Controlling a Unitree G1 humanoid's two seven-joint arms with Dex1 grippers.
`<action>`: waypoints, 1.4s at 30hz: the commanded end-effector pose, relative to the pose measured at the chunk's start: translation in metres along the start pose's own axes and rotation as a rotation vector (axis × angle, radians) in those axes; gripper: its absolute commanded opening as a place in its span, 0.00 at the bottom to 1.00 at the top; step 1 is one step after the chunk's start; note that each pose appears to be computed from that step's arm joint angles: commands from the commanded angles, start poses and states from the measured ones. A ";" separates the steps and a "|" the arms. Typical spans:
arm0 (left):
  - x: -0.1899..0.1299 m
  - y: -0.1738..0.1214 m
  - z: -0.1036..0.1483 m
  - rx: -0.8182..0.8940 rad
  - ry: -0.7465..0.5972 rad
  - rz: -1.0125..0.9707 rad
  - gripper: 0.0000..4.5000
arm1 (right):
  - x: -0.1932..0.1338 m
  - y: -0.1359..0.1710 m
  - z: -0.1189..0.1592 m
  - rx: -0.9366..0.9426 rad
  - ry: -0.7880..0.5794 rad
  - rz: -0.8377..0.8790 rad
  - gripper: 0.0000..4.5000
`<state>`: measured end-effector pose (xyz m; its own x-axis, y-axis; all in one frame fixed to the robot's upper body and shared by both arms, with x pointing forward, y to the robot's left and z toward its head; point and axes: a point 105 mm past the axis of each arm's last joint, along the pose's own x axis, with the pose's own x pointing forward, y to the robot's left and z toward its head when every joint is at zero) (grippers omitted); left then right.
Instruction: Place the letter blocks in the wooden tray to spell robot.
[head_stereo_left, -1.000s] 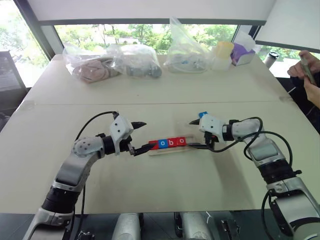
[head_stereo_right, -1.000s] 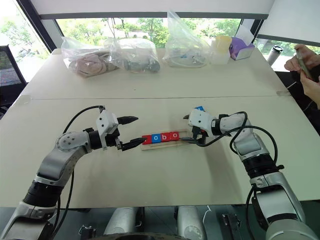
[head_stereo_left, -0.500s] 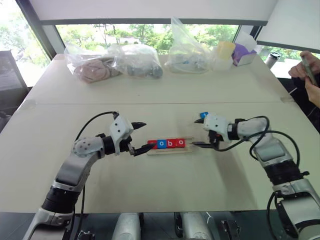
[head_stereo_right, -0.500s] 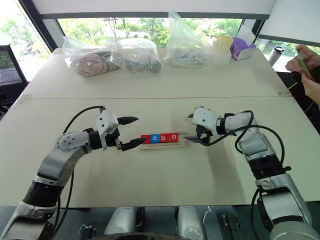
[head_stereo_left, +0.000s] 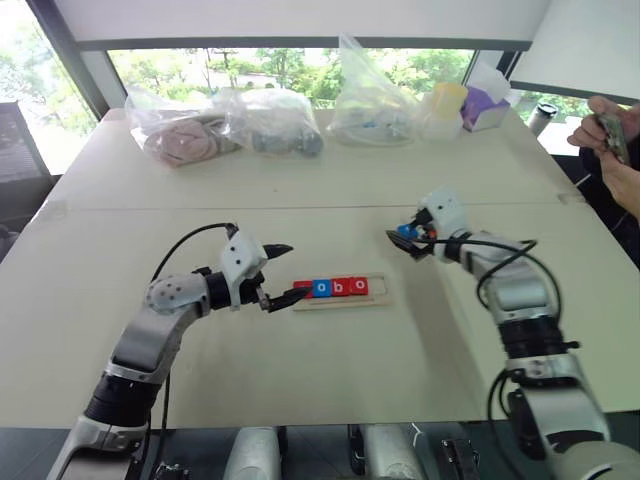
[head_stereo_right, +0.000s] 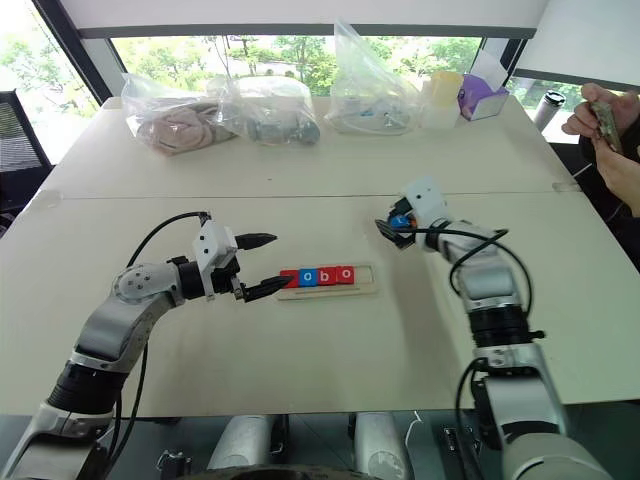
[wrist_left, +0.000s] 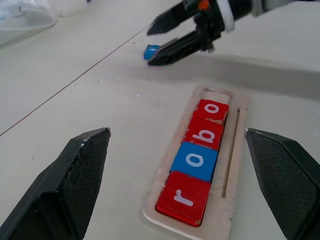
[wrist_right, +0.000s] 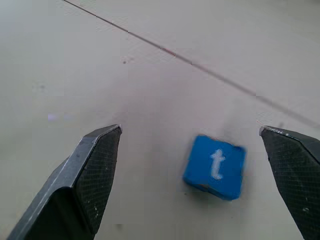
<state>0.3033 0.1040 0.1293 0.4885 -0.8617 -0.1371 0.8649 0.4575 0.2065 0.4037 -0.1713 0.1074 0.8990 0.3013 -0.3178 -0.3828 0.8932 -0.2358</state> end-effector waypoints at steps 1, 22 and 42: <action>-0.001 0.001 0.011 0.041 -0.026 0.001 1.00 | -0.002 -0.023 0.008 0.060 -0.003 -0.140 1.00; 0.001 0.001 0.010 0.047 -0.034 -0.003 1.00 | -0.042 -0.008 -0.021 0.277 0.142 -0.180 0.27; 0.007 0.001 0.005 0.034 -0.042 -0.016 1.00 | -0.100 0.032 -0.060 0.441 0.282 -0.241 0.69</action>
<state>0.3069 0.0994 0.1247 0.4750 -0.8709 -0.1262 0.8716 0.4458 0.2040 0.2887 -0.1866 0.0834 0.8514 0.0410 -0.5229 -0.0127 0.9983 0.0576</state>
